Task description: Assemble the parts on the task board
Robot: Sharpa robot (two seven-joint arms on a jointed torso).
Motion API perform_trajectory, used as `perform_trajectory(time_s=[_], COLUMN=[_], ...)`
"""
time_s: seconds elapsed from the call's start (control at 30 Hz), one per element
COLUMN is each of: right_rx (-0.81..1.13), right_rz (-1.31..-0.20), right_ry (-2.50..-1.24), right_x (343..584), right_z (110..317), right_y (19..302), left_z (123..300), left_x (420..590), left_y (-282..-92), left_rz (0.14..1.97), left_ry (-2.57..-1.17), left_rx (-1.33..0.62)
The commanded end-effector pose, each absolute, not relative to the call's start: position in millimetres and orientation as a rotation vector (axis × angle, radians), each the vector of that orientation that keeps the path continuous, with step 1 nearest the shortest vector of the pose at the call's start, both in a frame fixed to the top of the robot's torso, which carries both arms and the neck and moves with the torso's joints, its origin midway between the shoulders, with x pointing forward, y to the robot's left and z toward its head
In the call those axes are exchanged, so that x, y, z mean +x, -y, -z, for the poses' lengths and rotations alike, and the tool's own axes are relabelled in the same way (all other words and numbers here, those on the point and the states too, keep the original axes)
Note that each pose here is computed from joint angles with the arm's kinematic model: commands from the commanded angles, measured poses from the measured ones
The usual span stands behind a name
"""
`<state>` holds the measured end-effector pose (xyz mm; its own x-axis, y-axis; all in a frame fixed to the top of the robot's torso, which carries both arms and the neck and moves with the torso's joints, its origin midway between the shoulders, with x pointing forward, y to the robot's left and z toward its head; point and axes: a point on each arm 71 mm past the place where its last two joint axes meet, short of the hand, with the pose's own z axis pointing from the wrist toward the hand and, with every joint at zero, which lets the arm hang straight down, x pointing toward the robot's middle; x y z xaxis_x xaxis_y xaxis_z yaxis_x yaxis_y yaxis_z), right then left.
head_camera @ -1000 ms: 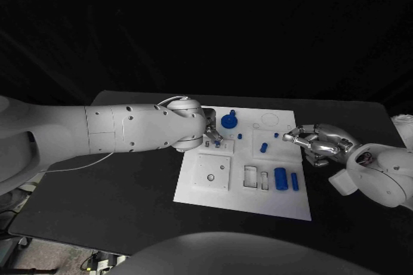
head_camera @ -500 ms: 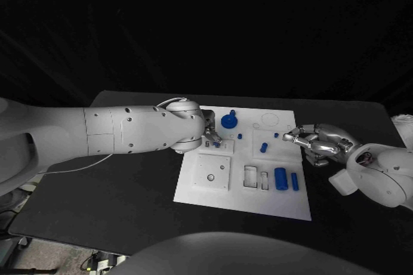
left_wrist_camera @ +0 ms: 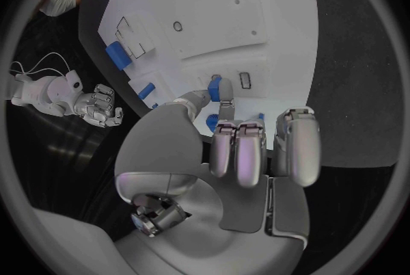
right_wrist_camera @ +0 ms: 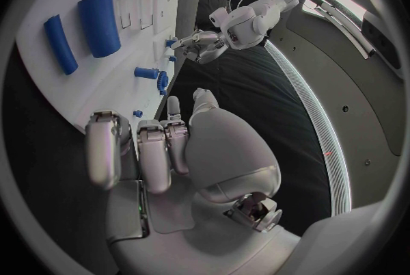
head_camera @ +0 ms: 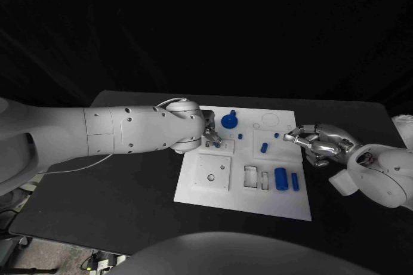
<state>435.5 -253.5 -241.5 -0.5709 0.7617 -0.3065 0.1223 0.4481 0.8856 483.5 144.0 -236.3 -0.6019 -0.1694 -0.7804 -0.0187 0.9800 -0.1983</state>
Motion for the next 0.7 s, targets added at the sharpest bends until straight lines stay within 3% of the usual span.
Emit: perform_trajectory(time_s=[0.03,0.7], right_rx=[0.729,0.733], right_rz=[-1.151,-1.151], right_ry=[-1.983,-1.987], right_x=[434.7,434.2], right_z=[241.5,243.9], right_y=[252.1,252.2], left_z=[238.2,241.6], left_x=[482.8,482.3], left_y=[-152.5,-149.3], left_rz=[0.065,0.076], left_ry=[-2.228,-2.245], left_rx=[-0.201,-0.206])
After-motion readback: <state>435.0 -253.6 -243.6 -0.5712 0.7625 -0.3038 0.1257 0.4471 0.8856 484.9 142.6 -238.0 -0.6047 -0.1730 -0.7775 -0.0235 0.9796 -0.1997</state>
